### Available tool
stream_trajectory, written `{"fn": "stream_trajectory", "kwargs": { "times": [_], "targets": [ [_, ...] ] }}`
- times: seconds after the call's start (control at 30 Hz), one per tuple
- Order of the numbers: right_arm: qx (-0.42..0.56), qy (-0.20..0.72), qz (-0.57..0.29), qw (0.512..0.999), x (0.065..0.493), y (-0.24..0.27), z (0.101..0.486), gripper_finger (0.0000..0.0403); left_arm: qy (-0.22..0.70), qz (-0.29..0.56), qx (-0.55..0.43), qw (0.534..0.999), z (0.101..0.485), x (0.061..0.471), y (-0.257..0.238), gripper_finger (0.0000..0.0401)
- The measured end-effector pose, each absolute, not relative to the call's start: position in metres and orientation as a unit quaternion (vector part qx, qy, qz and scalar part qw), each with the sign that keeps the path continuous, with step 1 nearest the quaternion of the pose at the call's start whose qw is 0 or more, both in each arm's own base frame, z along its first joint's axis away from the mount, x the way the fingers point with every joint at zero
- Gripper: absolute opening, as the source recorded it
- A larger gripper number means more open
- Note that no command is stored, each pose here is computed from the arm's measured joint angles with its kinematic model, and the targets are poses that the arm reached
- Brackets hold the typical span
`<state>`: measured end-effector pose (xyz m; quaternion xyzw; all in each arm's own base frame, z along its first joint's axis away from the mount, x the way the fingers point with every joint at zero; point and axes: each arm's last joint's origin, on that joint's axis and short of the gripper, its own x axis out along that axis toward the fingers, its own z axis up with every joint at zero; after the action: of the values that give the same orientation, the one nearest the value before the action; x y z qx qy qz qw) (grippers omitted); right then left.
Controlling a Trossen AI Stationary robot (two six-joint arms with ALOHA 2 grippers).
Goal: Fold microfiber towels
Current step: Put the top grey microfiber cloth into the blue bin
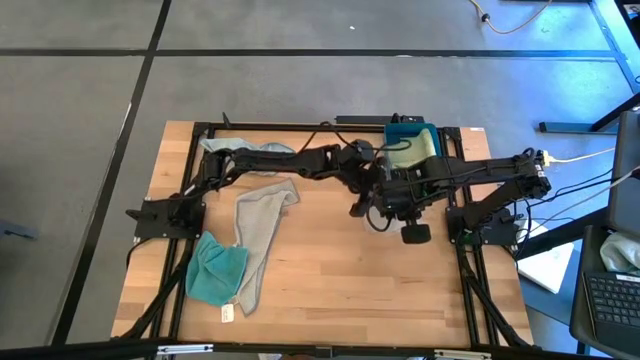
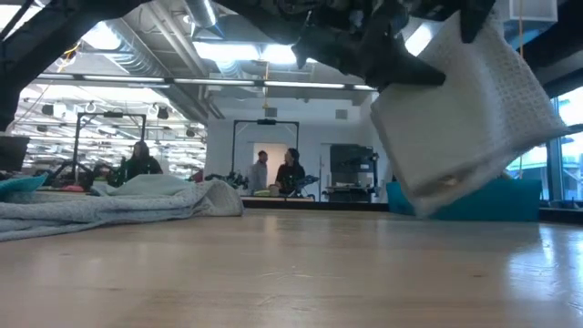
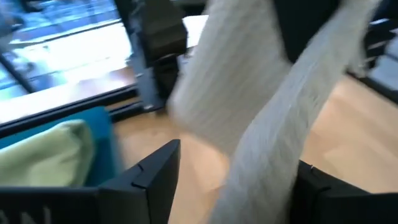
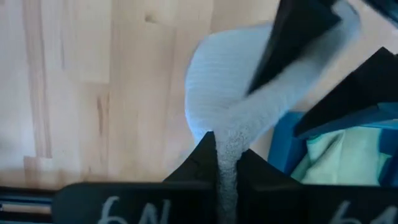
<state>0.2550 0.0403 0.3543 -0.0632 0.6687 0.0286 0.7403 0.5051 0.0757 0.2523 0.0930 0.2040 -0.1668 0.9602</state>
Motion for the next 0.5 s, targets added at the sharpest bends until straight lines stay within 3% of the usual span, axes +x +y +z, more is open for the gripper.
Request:
{"fn": "stream_trajectory", "kwargs": {
  "times": [0.2,0.4,0.5],
  "targets": [
    [-0.066,0.667,-0.025,0.742,0.256,0.036,0.353,0.0016,0.209,-0.149,0.109,0.96,0.248,0.506,0.079,0.0122],
    [-0.053,0.714,-0.061,0.696,0.253,0.023,0.32,0.0015,0.181,-0.141,0.126,0.965,0.252,0.51,0.076,0.0019],
    [-0.092,0.731,-0.102,0.669,0.249,0.014,0.302,0.0024,0.175,-0.106,0.147,0.968,0.255,0.511,0.081,0.0008]
  ]
}}
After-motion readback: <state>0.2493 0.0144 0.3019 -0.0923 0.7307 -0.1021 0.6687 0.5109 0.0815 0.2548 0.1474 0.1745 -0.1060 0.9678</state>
